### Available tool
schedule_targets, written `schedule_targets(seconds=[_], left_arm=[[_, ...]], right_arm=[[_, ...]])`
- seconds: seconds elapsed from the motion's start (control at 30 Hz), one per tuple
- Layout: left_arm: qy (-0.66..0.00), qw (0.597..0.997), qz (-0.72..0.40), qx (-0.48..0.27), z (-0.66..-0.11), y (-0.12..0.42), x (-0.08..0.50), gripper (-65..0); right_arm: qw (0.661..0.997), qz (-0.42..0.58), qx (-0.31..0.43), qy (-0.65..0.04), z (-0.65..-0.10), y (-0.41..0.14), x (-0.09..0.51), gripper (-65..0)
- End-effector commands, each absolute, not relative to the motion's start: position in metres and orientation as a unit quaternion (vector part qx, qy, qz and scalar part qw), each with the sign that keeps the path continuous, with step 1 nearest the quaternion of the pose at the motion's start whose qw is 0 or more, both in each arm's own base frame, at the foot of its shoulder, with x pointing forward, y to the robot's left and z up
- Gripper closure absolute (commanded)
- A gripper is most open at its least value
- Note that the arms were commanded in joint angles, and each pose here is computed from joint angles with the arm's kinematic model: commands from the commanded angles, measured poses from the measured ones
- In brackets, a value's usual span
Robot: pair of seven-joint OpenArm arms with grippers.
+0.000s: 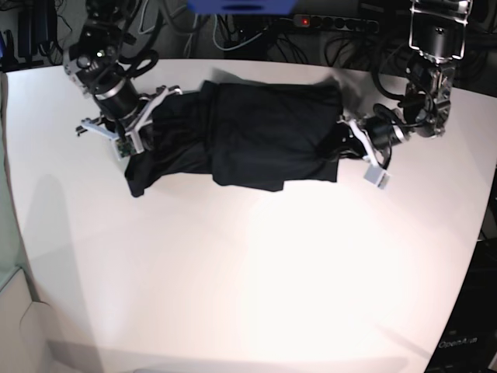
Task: Fold the T-shirt properly
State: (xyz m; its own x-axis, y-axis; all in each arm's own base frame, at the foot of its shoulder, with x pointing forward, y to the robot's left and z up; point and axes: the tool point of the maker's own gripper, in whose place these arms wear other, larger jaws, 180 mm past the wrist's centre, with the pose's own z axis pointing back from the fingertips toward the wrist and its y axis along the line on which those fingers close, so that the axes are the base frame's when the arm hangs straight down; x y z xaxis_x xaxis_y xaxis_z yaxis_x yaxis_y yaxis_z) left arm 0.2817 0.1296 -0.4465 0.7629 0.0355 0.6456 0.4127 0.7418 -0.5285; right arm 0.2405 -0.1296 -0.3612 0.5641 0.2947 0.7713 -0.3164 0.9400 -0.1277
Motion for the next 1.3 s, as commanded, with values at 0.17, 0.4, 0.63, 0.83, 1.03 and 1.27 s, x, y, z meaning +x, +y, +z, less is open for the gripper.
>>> schedule_targets(seconds=[0.17,0.4,0.63,0.83,1.03,1.27], left_arm=[[-0.297,0.899,-0.157,-0.281,-0.451,0.141,0.280,-3.6],[-0.357,0.854,-0.198,-0.323,-0.392,0.103,0.290,-3.6],[-0.370,0.869,-0.167,-0.283,-0.377,0.146,0.289,-3.6],[-0.370,0.899,-0.105,-0.210,-0.378,0.229,0.279,-3.6],[-0.294,0.941,-0.101,-0.134,-0.423,0.267,0.251,-3.6],[-0.271,0.949,-0.118,-0.111,-0.437,0.257,0.244,-3.6]], right_arm=[[0.874,0.170,0.011,-0.455,-0.350,-0.131,0.246,0.0],[0.875,0.169,0.011,-0.454,-0.351,-0.131,0.246,0.0],[0.872,0.171,0.012,-0.459,-0.348,-0.129,0.249,0.0],[0.863,0.176,0.013,-0.473,-0.339,-0.125,0.258,0.0],[0.841,0.201,0.033,-0.501,-0.322,-0.099,0.277,0.0],[0.805,0.263,0.091,-0.524,-0.301,-0.034,0.280,0.0]])
